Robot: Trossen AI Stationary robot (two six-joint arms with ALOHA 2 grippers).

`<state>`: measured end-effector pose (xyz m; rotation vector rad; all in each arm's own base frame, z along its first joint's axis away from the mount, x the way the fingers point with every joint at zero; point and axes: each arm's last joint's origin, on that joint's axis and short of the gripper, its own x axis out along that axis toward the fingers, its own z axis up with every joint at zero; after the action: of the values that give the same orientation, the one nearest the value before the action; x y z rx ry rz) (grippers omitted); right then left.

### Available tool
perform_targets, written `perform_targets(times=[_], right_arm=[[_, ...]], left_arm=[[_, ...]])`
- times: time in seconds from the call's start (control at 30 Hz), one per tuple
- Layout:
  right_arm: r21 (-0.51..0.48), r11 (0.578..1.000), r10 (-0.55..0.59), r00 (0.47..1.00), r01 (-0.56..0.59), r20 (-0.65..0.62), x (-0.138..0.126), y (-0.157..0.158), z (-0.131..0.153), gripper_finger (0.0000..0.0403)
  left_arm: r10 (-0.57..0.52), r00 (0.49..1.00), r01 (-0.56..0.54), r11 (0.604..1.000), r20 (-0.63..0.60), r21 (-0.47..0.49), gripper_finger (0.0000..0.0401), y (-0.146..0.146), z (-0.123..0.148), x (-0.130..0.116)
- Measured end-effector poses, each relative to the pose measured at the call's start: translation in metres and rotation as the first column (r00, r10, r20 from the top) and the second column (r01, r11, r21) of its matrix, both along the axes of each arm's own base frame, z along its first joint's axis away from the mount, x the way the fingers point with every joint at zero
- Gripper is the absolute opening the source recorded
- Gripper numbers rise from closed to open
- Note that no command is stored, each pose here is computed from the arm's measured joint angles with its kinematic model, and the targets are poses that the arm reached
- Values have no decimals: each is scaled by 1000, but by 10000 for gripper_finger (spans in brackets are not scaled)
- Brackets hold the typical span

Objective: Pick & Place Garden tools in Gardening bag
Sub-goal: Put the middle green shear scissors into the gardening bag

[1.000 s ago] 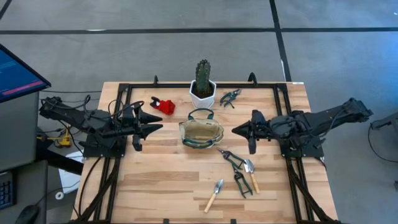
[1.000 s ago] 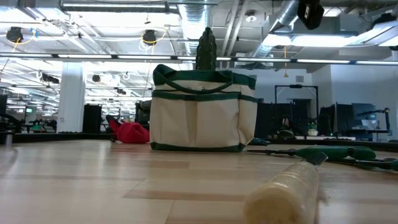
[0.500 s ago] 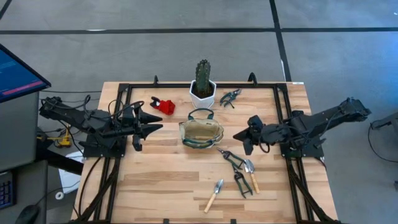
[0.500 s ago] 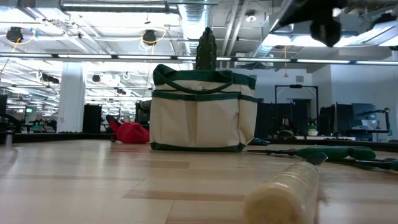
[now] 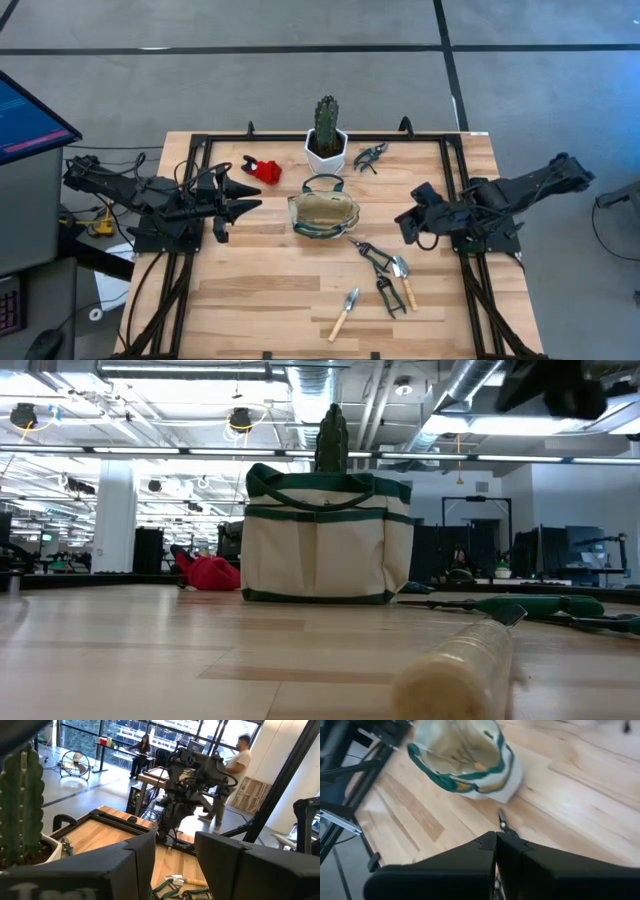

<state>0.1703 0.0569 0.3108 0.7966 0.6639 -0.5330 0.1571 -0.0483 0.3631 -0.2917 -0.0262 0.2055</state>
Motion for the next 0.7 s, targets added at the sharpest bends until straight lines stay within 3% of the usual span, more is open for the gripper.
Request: perform_targets(times=[0.27,0.4,0.5,0.57,0.7], right_arm=[[96,993,-58,991,69,-120,-17,1,10,0],[119,992,-21,987,40,-158,-14,4,7,0],[112,993,45,985,-26,-167,-6,8,4,0],[90,987,145,975,-131,-170,4,14,1,0],[42,942,334,924,-332,-184,25,25,-8,0]], left_arm=[[0,1000,0,1000,-3,1,127,0,0,0],[0,1000,0,1000,-3,2,127,0,0,0],[0,1000,0,1000,-3,3,127,0,0,0],[0,1000,0,1000,-4,3,127,0,0,0],[0,1000,0,1000,-5,4,127,0,0,0]])
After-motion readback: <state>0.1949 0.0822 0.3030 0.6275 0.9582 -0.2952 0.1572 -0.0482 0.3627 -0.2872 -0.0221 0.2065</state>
